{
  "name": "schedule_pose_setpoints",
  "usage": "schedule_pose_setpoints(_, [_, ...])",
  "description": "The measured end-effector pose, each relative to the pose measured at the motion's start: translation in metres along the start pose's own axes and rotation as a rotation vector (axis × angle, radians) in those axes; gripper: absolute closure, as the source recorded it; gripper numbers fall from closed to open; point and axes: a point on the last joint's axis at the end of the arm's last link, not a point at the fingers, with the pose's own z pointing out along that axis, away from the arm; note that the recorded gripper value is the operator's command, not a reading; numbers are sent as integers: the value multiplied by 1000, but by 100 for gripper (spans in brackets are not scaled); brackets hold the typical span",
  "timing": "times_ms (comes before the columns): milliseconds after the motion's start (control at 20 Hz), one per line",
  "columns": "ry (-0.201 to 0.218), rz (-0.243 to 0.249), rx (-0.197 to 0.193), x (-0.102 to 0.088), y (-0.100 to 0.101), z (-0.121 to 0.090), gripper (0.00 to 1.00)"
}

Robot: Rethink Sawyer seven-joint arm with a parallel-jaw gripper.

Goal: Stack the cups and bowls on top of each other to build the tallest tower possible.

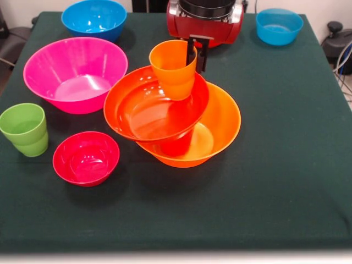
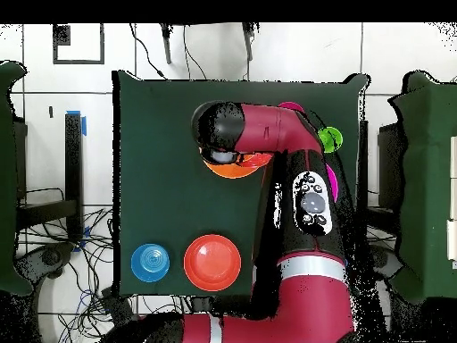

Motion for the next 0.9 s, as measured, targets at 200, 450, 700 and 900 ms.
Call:
schedule_pose_setpoints(200, [-7, 3, -1, -3, 0, -2, 100])
schedule_pose_setpoints(450, [-17, 4, 0, -8, -1, -4, 100])
schedule_pose_setpoints(700, [-14, 4, 0, -8, 0, -2, 100])
schedule_pose_setpoints(900, [-5, 1, 1, -6, 2, 5, 100])
